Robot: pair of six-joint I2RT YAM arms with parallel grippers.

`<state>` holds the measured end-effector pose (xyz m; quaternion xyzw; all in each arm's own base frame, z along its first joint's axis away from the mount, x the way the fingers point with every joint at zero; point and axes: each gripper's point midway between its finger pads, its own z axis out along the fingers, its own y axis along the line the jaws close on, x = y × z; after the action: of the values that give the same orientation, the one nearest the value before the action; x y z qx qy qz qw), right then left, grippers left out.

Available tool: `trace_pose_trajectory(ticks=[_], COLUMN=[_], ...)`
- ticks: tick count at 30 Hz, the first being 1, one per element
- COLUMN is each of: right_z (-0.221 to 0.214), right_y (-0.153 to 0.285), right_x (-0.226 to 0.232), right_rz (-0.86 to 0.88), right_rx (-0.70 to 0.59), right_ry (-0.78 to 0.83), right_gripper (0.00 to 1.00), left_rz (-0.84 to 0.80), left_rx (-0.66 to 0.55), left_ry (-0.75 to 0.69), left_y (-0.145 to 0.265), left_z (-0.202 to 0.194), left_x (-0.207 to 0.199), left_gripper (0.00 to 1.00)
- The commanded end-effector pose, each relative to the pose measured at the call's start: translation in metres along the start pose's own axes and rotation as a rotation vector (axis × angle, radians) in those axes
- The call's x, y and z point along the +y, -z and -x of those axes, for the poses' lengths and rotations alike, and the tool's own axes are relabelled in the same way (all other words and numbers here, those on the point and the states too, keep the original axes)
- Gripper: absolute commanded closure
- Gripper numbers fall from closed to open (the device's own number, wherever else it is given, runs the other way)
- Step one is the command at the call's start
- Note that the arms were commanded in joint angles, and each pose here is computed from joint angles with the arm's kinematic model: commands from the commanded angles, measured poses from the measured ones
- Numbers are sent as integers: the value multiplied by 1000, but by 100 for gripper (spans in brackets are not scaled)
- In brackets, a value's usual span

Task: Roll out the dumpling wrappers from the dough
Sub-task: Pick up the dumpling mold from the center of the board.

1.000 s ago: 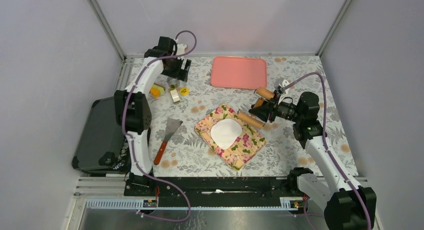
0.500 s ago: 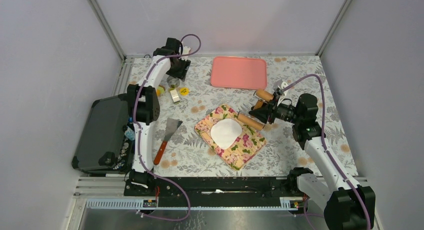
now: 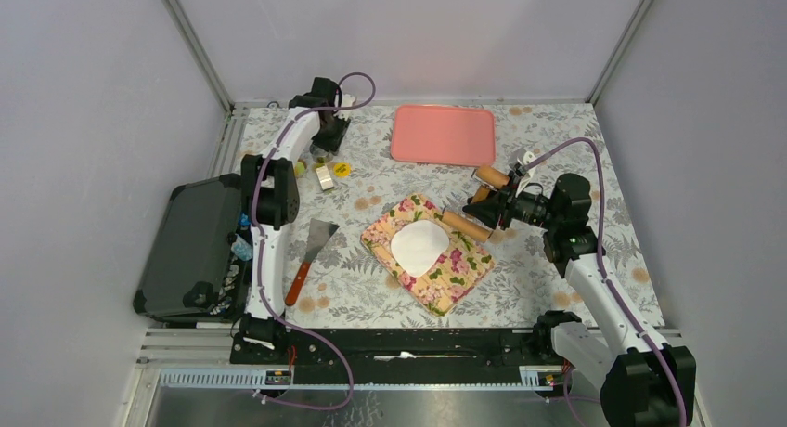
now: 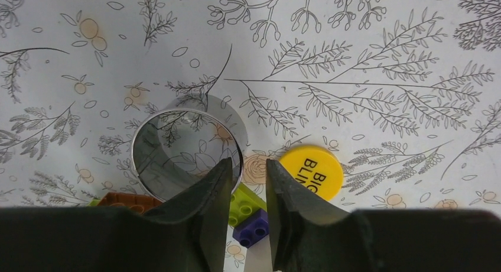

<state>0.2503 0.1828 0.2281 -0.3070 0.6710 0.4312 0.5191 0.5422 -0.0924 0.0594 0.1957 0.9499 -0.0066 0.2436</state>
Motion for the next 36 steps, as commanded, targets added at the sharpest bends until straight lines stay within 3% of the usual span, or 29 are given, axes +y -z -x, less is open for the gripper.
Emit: trace_pose_trajectory(ticks=[1,6,12,22,27,36], right_z=[15,13,13,20,31,40], right_y=[1,2,2,7,14,26], right_x=[2,1,-1,-12,-39,-63], right_rz=[23,23,19,-42,-196,-340], right_rx=[-40,-38,-43,-64,-86,-118], right_ry=[71,64,58,68,86,101], right_gripper=[100,100,100,100,100,100], left_rz=[23,45,47,-51,-159,-420], left_rx=[2,17,9,-166,-227,-234], left_ry=[-4,-9,-6,-58,-228,-605], left_y=[-5,-10,-9,44,88,153], left_z=[-1,-6,-5,32,29,-68], left_x=[6,11,13,-18,-87,-240], left_gripper=[68,71,100,100,100,100])
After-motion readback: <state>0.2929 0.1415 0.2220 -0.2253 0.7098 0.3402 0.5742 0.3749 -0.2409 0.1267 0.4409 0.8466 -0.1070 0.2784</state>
